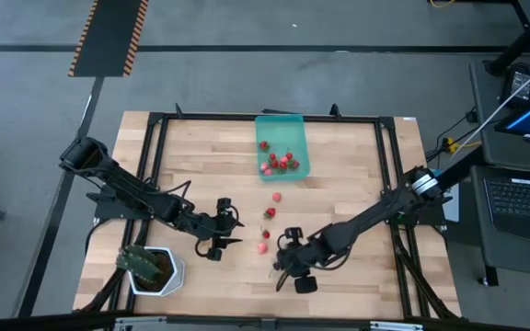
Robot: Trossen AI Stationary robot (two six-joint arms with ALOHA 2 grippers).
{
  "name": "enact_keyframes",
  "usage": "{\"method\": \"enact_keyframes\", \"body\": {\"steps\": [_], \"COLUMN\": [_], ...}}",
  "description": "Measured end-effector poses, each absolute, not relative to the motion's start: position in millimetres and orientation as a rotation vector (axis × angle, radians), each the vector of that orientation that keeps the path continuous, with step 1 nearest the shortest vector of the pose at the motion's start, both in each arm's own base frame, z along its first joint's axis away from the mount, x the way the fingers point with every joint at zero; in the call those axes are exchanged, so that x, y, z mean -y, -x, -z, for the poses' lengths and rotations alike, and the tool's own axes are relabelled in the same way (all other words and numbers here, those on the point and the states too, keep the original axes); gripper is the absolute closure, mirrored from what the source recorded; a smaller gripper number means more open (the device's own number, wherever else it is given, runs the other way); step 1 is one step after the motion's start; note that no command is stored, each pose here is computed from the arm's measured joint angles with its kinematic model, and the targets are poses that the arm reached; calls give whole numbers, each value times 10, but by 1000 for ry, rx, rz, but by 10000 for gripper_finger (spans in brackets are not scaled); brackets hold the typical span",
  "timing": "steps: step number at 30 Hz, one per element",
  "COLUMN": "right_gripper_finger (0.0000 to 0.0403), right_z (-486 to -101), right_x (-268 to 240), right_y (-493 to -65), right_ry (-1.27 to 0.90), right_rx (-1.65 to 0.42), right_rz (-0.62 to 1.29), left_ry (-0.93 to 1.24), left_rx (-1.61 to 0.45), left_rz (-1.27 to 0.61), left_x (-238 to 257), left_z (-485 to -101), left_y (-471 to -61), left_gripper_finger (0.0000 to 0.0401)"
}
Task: Pick and placing Produce into tupperware
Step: Put the black cherry into the blue bin
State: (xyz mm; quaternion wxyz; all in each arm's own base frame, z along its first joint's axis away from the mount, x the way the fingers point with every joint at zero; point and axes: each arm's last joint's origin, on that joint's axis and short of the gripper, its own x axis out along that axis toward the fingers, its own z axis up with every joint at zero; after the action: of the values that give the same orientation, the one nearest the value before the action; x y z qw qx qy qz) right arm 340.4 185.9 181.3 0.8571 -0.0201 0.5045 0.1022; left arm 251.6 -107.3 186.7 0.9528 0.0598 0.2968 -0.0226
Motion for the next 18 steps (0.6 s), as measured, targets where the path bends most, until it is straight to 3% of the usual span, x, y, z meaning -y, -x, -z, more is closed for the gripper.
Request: {"method": "enact_keyframes", "body": {"steps": [18], "right_gripper_finger": [256], "right_z": [-1605], "right_x": [-1953], "right_y": [-3580], "right_ry": [83], "right_rx": [-1039], "right_rz": [-244], "left_ry": [-128], "left_rx": [-618], "left_rz": [44], "left_x": [1068], "left_z": [-1854], "left_y": [-2508], "left_gripper_finger": [206]}}
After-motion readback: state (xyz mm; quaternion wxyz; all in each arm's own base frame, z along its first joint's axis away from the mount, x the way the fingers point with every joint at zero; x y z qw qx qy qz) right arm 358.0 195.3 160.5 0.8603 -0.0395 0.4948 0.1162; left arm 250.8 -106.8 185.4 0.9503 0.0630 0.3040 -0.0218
